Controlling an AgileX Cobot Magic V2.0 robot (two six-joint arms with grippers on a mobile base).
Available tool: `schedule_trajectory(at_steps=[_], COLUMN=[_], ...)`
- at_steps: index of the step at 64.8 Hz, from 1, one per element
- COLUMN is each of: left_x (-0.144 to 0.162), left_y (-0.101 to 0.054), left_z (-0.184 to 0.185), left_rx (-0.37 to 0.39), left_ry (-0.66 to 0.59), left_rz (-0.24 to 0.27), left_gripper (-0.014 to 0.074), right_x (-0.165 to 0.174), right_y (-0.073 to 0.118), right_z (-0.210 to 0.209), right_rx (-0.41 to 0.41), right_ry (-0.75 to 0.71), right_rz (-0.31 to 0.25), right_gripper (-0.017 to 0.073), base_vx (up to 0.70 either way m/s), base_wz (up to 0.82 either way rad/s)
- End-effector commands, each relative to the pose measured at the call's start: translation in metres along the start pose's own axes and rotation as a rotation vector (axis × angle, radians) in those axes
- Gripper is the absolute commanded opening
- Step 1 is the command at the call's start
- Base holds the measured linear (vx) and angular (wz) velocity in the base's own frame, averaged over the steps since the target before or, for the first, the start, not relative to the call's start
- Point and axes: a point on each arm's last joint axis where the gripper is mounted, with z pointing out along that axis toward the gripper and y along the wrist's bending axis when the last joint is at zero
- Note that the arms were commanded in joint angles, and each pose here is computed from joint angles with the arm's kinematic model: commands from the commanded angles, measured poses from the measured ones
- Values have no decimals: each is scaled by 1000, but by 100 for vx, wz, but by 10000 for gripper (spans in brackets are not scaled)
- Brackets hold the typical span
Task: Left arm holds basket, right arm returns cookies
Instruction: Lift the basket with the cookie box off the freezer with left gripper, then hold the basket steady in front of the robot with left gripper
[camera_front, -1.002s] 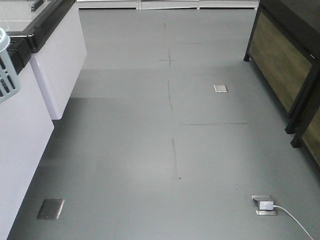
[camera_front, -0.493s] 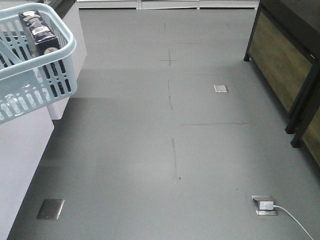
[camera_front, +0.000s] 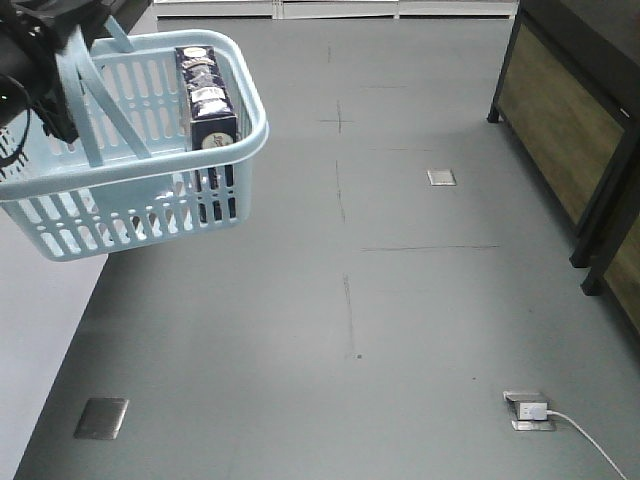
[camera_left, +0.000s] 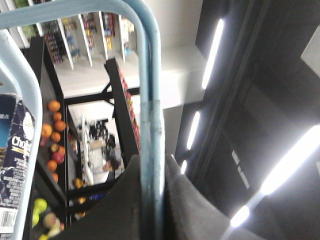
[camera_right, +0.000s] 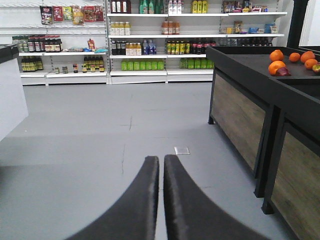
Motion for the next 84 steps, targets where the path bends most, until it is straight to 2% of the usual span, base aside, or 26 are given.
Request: schedule_trajectory(at_steps=[1,6,11,22,26,37,53,74,84], left_x=[25,39,51,73,80,90,101,124,125], left_y=[-35,-34,-27,1,6,10,5,20,28], left_z=[-2,0,0,-12,-18,-35,-59,-88,-96], left_rx=[166,159,141,103,105,103,115,65,36], left_ry=[96,137,172,218,235,266,300,388,378], left_rz=[-24,-39,-66,-183,-207,-177,-180,-211,-222], left_gripper=[-4,-4,-4,-4,-4,-4,-4,-4,-4], right_x=[-1,-1,-1,-1,-1,-1,-1,-1,-1], right_y=[0,0,0,0,0,0,0,0,0], right_z=[0,0,0,0,0,0,0,0,0], right_rx=[5,5,5,5,5,5,5,5,5], right_ry=[-63,-63,-63,-63,-63,-63,-63,-63,-63], right_rz=[-12,-12,-12,-12,-12,-12,-12,-12,-12], right_gripper=[-6,-6,-6,-6,-6,-6,-6,-6,-6], base_vx=[0,0,0,0,0,0,0,0,0], base_wz=[0,0,0,0,0,0,0,0,0])
